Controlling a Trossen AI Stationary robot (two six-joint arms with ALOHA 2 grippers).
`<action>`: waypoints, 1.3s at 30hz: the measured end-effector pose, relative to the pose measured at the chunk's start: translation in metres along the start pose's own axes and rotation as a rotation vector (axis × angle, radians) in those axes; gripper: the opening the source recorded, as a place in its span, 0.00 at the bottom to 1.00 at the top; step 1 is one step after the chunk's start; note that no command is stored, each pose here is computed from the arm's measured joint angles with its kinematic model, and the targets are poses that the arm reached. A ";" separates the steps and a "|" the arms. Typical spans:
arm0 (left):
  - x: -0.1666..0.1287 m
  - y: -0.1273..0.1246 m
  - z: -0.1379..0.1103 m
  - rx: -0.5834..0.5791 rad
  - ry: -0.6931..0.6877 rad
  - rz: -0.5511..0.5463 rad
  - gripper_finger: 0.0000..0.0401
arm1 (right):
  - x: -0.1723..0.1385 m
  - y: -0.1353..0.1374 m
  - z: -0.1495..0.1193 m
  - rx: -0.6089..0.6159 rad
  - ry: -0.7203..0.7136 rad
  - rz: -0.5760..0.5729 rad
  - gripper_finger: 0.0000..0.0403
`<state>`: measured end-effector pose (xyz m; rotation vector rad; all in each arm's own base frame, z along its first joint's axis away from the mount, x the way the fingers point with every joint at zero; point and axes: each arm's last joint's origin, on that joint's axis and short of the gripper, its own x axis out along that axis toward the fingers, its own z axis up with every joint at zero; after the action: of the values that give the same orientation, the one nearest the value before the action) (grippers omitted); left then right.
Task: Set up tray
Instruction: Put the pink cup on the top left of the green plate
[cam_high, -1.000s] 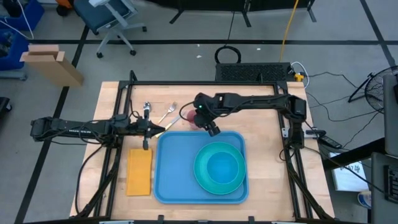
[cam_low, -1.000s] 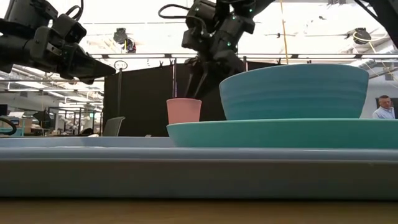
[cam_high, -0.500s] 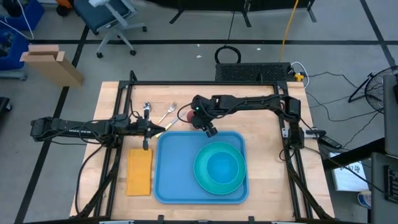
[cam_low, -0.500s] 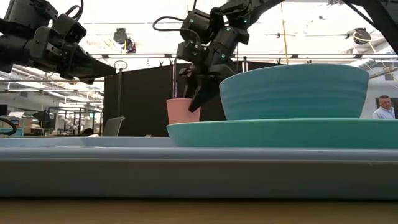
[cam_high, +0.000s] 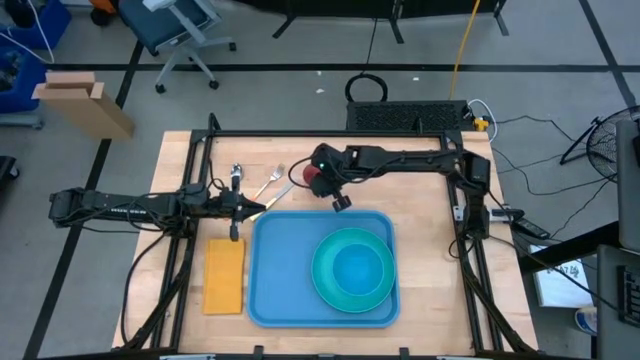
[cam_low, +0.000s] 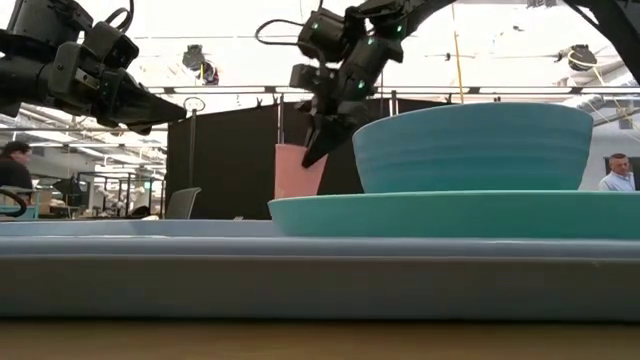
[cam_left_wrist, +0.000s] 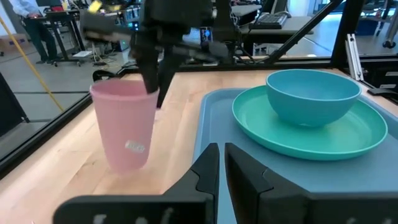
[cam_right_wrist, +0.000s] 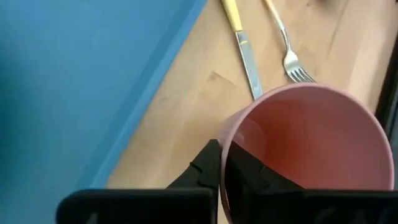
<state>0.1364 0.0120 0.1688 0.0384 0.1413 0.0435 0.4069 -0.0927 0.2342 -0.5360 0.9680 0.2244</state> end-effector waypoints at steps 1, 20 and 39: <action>0.000 0.000 0.000 0.000 0.000 0.000 0.08 | -0.005 0.001 0.002 -0.002 -0.003 0.003 0.01; 0.000 0.000 0.002 0.025 -0.017 0.010 0.08 | -0.092 0.069 0.116 -0.072 -0.177 0.168 0.00; 0.000 0.000 0.001 0.019 -0.015 0.009 0.08 | 0.000 0.107 0.128 0.172 -0.009 0.185 0.00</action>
<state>0.1366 0.0123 0.1703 0.0586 0.1268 0.0509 0.4551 0.0653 0.2567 -0.2874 1.0183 0.3061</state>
